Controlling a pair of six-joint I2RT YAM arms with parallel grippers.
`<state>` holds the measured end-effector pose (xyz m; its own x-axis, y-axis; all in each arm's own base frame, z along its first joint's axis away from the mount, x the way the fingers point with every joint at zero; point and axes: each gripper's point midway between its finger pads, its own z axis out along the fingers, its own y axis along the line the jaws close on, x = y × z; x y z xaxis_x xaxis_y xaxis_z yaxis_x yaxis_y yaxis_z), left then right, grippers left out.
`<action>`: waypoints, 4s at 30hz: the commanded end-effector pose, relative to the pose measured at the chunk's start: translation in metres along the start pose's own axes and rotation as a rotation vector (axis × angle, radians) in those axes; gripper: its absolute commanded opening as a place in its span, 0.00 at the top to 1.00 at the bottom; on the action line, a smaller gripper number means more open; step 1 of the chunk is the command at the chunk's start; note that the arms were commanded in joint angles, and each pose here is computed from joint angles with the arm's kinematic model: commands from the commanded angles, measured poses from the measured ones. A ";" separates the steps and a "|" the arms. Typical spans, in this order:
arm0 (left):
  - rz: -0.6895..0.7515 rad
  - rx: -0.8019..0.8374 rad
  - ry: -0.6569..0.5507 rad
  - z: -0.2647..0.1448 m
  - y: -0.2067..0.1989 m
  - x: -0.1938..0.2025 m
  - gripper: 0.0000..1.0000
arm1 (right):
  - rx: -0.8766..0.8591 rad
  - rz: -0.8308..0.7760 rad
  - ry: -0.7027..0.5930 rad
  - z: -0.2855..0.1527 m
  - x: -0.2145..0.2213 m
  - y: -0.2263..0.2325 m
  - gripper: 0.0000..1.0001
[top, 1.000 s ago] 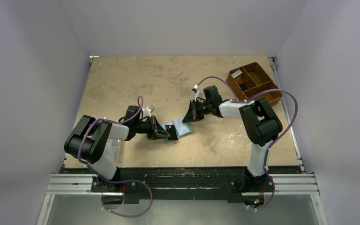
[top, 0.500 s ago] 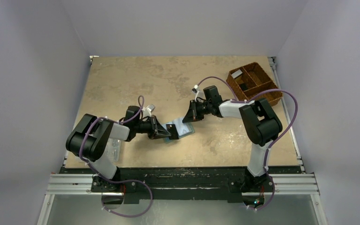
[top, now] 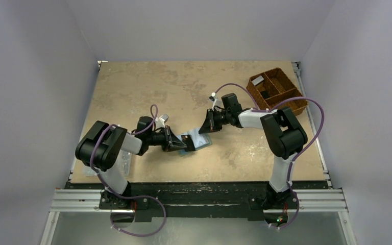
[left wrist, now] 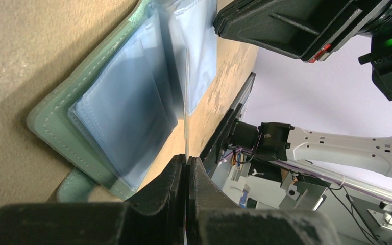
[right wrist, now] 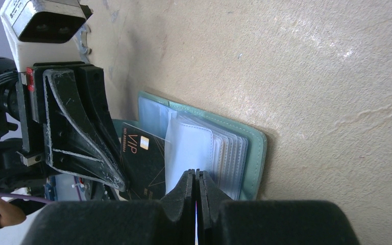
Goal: Put the credit cards into the card holder
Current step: Insert the credit card into the card holder.
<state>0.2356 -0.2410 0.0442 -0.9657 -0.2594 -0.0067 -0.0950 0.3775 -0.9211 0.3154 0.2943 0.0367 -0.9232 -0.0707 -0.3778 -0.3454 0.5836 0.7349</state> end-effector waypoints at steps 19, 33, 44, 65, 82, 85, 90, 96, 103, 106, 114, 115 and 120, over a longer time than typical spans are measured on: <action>0.054 0.051 -0.091 0.008 -0.004 -0.025 1.00 | 0.129 0.036 0.039 0.003 0.021 -0.037 0.96; 0.020 0.096 -0.142 0.007 -0.007 -0.029 1.00 | 0.129 0.041 0.039 0.003 0.024 -0.038 0.96; -0.007 0.157 -0.178 0.011 -0.016 -0.019 1.00 | 0.114 0.051 0.010 -0.001 0.018 -0.029 0.96; -0.011 0.140 -0.228 0.027 -0.008 -0.014 1.00 | 0.228 -0.026 -0.019 -0.027 0.011 -0.034 0.67; 0.007 0.205 -0.175 0.041 -0.017 -0.012 1.00 | 0.263 0.011 -0.103 -0.051 -0.009 -0.039 0.55; 0.007 0.202 -0.170 0.043 -0.016 -0.012 1.00 | 0.262 0.006 -0.074 -0.046 -0.003 -0.044 0.51; 0.013 0.205 -0.166 0.044 -0.017 -0.013 1.00 | 0.232 0.022 -0.033 -0.036 0.008 -0.050 0.52; 0.029 0.220 -0.141 0.050 -0.021 -0.011 1.00 | 0.204 0.035 -0.023 -0.031 0.010 -0.048 0.56; 0.020 0.246 -0.107 0.050 -0.024 -0.005 1.00 | 0.192 0.034 -0.016 -0.029 0.011 -0.048 0.58; 0.010 0.257 -0.089 0.048 -0.025 -0.001 1.00 | 0.182 0.031 -0.010 -0.028 0.012 -0.047 0.59; -0.016 0.270 -0.062 0.046 -0.026 0.004 1.00 | 0.177 0.024 -0.007 -0.027 0.012 -0.045 0.59; -0.014 0.272 -0.056 0.047 -0.026 0.004 1.00 | 0.176 0.024 -0.005 -0.026 0.012 -0.045 0.59; -0.030 0.300 -0.024 0.050 -0.026 0.007 1.00 | 0.173 0.022 0.002 -0.025 0.015 -0.045 0.59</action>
<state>0.2529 -0.2882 0.0360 -0.9289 -0.3688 0.0349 -0.1010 0.1615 -0.9817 0.3244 0.2440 0.0271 -0.9184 -0.0161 -0.3953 -0.2896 0.7080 0.6441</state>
